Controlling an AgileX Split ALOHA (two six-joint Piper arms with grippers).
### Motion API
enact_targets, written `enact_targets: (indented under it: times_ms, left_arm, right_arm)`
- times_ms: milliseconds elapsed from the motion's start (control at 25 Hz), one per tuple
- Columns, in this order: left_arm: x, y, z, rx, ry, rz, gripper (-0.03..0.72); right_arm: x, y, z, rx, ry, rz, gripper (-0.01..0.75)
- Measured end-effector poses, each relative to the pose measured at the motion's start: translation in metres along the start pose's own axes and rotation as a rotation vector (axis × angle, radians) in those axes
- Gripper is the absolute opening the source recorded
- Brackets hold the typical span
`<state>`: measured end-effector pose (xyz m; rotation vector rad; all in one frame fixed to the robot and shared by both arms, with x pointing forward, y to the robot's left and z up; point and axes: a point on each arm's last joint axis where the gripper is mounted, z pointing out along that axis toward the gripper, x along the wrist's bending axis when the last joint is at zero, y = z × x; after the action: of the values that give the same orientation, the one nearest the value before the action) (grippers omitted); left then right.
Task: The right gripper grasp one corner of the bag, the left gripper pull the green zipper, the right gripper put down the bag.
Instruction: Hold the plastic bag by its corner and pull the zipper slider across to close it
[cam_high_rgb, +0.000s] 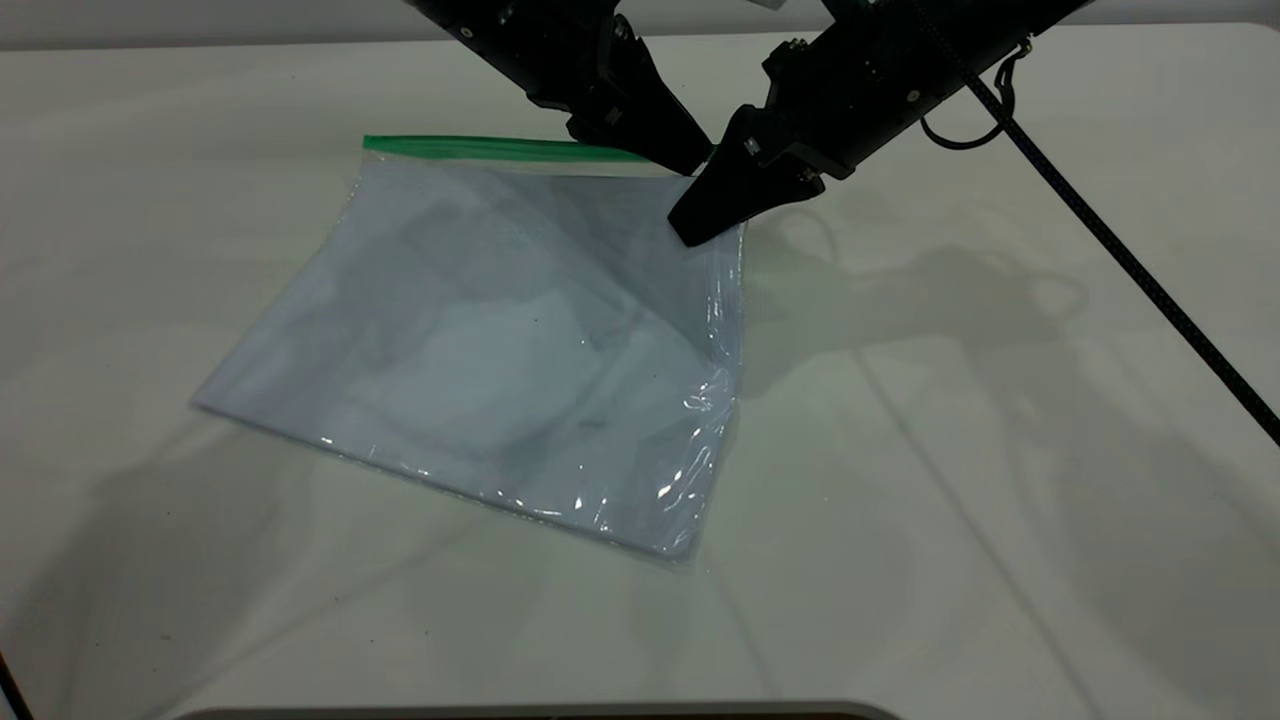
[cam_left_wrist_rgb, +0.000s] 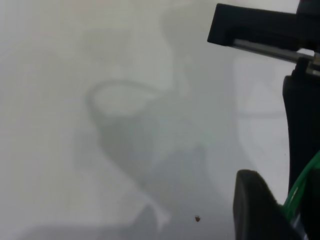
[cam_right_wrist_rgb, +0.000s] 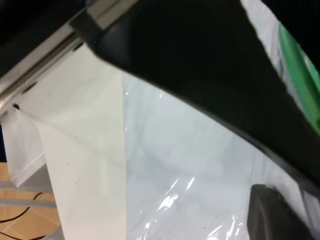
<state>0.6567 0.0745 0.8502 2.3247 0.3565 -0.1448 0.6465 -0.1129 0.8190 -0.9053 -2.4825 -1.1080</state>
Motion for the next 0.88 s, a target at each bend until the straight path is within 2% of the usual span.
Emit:
enact_targets:
  times_ms: [280, 880]
  left_arm:
    - [0.0018, -0.0003, 0.0000, 0.003, 0.019, 0.002, 0.201]
    - [0.0040, -0.0005, -0.0001, 0.006, 0.043, 0.010, 0.179]
  right_arm:
    - [-0.0019, -0.0002, -0.0012, -0.003, -0.009, 0.003, 0.037]
    - [-0.0029, -0.0001, -0.0014, -0.005, -0.019, 0.004, 0.037]
